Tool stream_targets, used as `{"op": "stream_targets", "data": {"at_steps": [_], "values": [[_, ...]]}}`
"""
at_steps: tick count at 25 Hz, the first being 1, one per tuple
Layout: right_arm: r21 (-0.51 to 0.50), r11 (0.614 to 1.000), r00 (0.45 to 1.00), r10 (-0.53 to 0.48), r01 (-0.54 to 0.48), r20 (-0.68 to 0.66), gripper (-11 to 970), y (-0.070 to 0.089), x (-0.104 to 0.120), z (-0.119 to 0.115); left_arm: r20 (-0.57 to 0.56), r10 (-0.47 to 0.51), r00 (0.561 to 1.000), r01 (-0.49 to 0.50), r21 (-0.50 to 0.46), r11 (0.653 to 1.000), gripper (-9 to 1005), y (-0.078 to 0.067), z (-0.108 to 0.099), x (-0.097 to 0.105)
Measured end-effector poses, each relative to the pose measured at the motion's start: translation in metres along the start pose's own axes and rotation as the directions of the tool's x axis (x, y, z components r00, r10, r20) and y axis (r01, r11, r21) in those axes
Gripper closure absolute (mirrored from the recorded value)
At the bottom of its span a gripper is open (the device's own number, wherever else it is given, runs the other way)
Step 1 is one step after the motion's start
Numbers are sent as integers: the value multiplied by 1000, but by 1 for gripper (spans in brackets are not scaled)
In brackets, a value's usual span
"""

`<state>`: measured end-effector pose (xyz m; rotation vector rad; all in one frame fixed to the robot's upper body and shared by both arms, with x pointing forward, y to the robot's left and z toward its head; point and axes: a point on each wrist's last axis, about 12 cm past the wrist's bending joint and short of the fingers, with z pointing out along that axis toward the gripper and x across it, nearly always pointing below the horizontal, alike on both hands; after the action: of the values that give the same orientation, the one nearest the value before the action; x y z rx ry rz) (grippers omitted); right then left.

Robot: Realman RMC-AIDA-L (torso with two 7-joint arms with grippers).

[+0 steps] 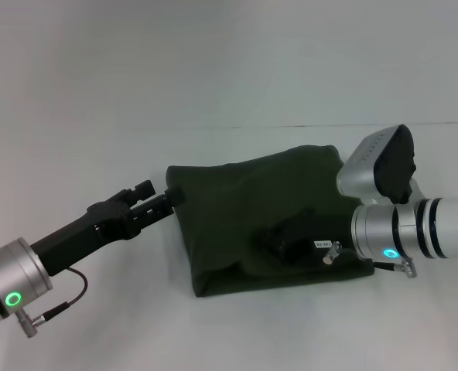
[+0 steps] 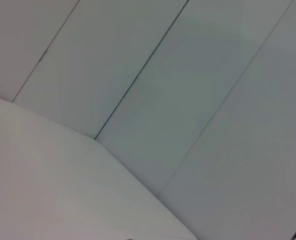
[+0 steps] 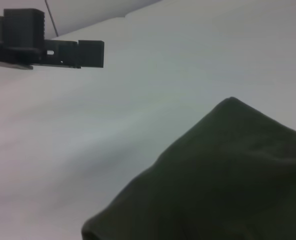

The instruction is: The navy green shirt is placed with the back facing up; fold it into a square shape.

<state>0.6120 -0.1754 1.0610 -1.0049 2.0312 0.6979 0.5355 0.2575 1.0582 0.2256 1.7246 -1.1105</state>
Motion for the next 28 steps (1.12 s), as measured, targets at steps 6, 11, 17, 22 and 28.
{"op": "stream_targets", "data": {"at_steps": [6,11,17,22,28], "values": [[-80,997,994,-6,15,108,960,7,-16,-4,1,0,1000,0,-10,1000,75,1,-1,0],[-110,992,995,-54,64,89,960,15,-29,7,-1,6,1000,-6,-18,1000,76,2,-2,1],[-52,993,994,-106,106,-9,960,17,-31,28,-2,0,1000,0,-18,1000,76,2,-2,3],[1,995,994,-102,102,-48,959,13,-29,32,-2,-4,1000,4,-20,1000,76,2,-3,4],[-8,997,996,-79,79,-36,959,13,-23,29,-3,-4,1000,3,-26,1000,76,3,-3,5]]}}
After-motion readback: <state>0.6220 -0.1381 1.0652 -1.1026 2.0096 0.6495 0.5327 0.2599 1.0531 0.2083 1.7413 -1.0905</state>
